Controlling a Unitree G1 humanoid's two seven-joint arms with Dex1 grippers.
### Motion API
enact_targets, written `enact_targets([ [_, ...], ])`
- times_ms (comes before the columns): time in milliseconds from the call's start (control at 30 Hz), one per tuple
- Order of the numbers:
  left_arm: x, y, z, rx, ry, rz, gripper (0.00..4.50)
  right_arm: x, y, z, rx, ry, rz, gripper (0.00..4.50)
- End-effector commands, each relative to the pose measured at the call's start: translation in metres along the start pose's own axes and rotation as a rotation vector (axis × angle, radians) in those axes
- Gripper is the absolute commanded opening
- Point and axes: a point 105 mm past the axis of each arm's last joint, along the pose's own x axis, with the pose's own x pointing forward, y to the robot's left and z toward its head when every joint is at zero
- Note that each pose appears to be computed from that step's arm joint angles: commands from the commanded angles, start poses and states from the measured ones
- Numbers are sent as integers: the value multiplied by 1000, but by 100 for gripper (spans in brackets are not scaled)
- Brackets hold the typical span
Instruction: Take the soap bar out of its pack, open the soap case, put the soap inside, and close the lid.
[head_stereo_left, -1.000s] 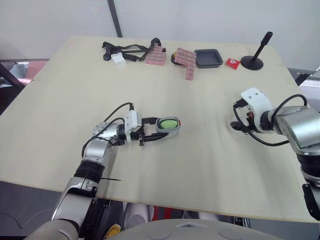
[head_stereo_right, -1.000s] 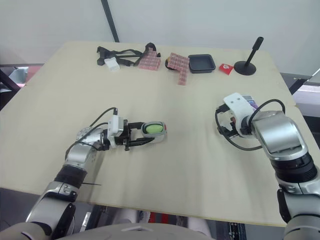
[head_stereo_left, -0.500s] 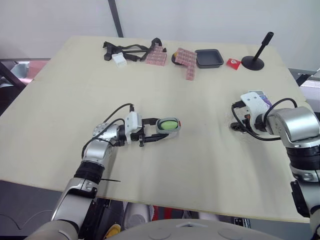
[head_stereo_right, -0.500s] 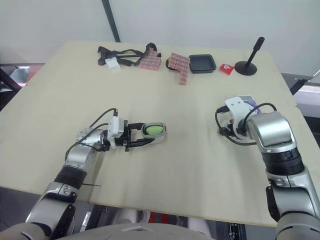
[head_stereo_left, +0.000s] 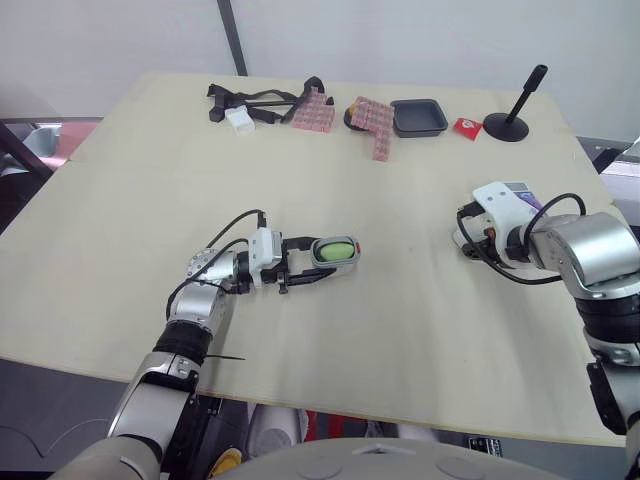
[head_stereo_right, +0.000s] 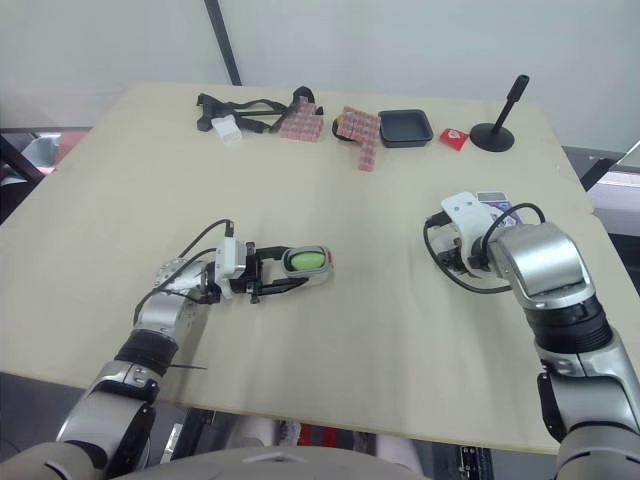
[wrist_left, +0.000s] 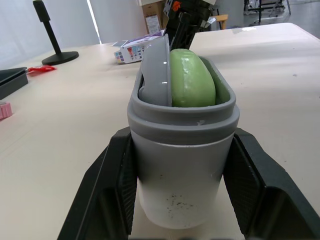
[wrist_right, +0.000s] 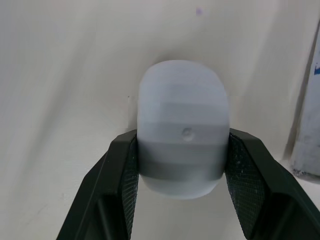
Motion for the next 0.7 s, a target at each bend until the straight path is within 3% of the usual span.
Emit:
enact_targets([
  [33, 2, 3, 3, 10, 1, -8, 191, -22, 9, 28, -98, -141, 42, 198],
  [267, 7, 5, 4, 2, -5, -19, 191, -83, 68, 72, -444, -410, 334, 198],
  [433, 12, 4, 3, -16, 2, -43, 191, -104, 95, 86, -647, -450, 455, 198],
  [700, 25, 3, 11, -26, -19, -104, 191, -115, 112, 97, -905, -459, 550, 198],
])
